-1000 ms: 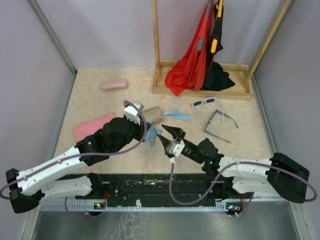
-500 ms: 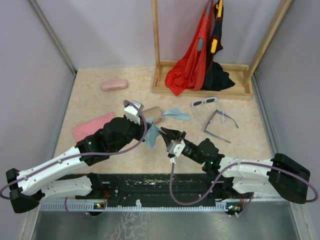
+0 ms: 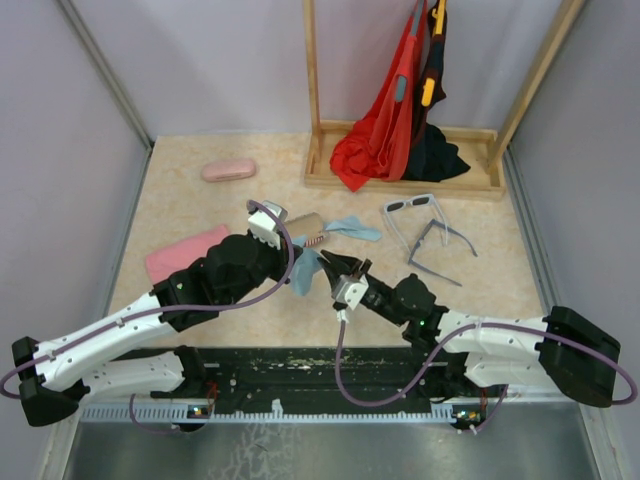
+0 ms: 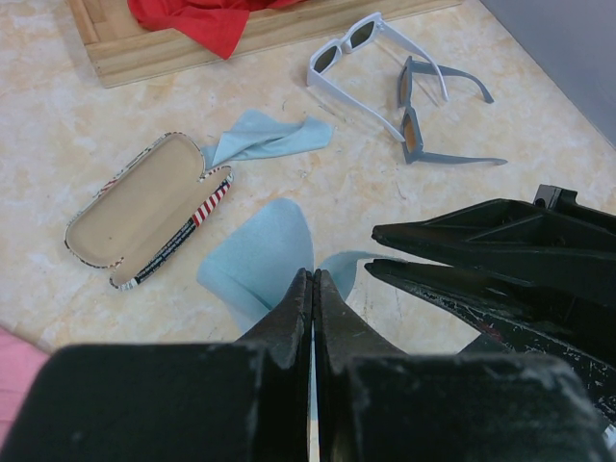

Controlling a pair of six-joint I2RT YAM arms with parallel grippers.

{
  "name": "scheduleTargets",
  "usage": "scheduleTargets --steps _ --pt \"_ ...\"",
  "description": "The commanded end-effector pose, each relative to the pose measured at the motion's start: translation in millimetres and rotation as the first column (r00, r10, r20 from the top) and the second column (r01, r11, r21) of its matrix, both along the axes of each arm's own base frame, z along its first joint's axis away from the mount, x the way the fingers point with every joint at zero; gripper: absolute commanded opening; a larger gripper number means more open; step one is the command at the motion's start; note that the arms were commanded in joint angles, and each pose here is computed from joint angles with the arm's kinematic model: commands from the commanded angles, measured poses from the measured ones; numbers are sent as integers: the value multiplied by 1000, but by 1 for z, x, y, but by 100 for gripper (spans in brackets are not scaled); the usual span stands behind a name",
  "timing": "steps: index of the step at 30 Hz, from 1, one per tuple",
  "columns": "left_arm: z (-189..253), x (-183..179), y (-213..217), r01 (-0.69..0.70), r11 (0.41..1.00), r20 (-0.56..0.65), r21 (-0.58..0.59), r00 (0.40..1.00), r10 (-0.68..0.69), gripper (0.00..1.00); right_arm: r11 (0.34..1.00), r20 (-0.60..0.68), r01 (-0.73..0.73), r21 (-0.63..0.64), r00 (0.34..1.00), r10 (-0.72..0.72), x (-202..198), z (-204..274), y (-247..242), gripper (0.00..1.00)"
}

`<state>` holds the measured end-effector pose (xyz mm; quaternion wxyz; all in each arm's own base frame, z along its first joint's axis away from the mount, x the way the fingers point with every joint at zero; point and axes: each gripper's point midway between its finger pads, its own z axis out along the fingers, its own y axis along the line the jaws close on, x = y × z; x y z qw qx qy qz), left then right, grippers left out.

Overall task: Organize the sunglasses
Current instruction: Adjust the glasses cleaning cloth at the center of the board.

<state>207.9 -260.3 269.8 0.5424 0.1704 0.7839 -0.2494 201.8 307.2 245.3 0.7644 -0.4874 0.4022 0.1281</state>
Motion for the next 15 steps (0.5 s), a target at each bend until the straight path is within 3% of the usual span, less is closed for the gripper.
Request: scheduleTargets --steps 1,5,15 --pt "19 -1 2 2 999 20 -39 1000 -1 0 997 17 -8 81 1000 6 -1 31 5 18" --pt "19 -1 4 -5 999 21 -41 1000 6 0 997 5 -19 72 1000 19 -2 28 7 13" --pt "23 -1 5 -5 999 32 -46 999 7 0 999 -32 -25 48 999 26 -3 19 8 19"
